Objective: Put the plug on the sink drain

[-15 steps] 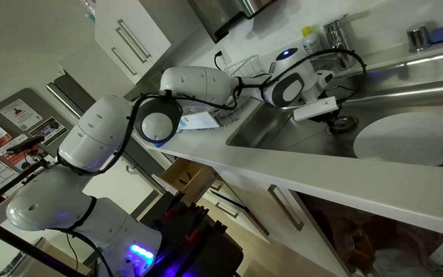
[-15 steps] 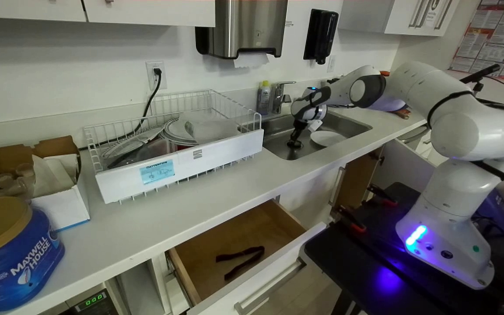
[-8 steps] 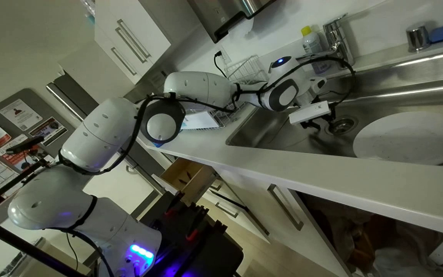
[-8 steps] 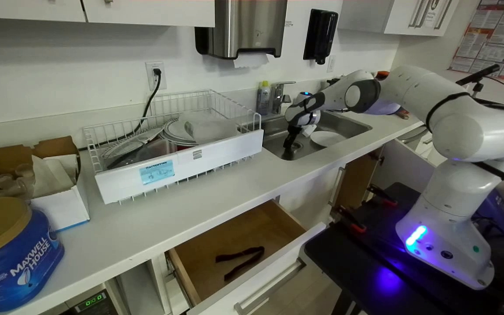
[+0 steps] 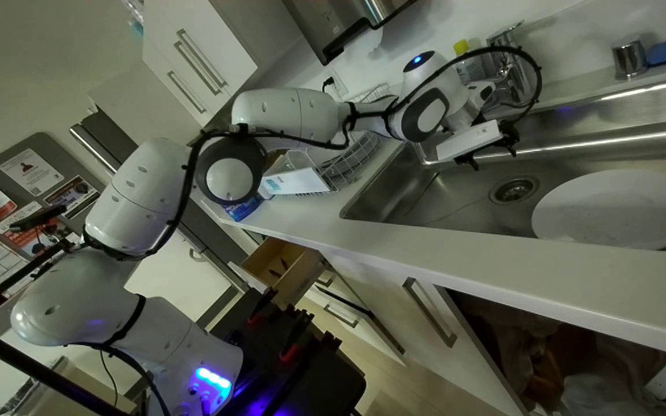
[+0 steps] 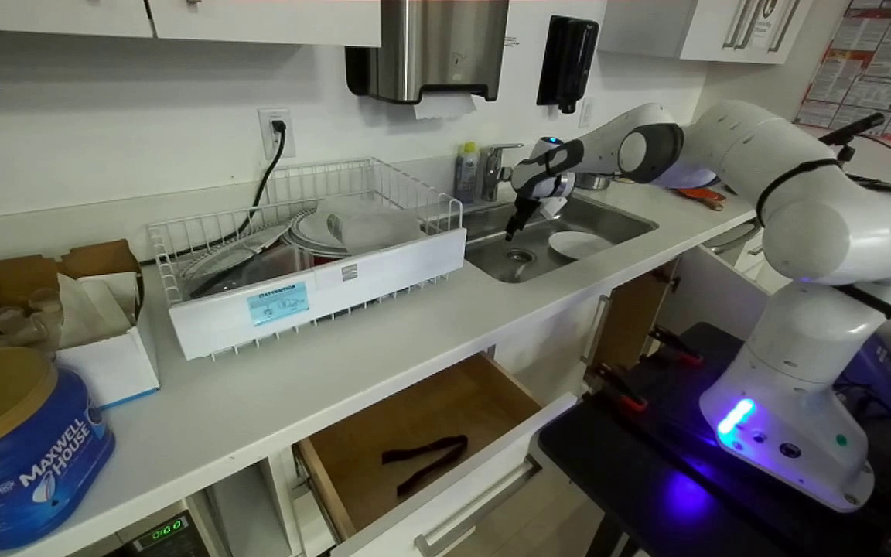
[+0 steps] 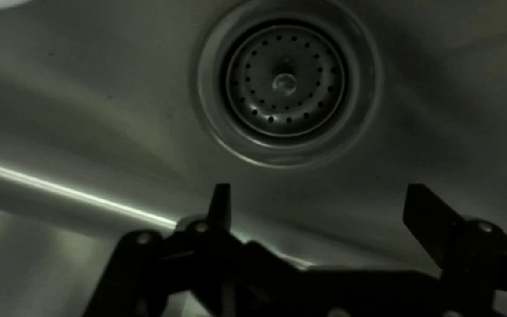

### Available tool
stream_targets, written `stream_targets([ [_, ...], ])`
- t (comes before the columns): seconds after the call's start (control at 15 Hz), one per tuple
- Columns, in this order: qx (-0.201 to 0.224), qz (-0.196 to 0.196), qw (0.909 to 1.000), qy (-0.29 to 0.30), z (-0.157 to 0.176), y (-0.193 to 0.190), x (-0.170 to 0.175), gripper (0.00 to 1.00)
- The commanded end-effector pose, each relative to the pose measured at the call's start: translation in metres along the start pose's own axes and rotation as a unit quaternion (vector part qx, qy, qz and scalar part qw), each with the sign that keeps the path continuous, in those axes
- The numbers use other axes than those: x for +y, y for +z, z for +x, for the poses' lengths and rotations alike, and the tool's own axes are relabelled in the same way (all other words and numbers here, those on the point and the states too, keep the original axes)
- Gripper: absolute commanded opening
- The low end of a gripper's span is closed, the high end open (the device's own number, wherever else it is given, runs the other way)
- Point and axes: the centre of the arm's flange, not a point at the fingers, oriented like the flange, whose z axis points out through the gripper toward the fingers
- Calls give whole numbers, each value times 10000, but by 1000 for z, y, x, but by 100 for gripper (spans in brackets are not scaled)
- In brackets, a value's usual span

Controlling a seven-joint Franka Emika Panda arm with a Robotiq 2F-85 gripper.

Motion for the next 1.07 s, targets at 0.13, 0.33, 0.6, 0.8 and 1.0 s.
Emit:
stream_targets([
  [0.13, -221, 427, 9985, 269, -21, -92, 5, 100],
  [0.33, -282, 777, 9962, 274, -27, -135, 2, 100],
  [0.6, -508, 1007, 9928, 403, -36, -182, -4, 100],
  [0.8, -719, 1069, 9909, 384, -48, -211, -9, 100],
  [1.0, -815, 1291, 9875, 396, -61, -228, -13, 100],
])
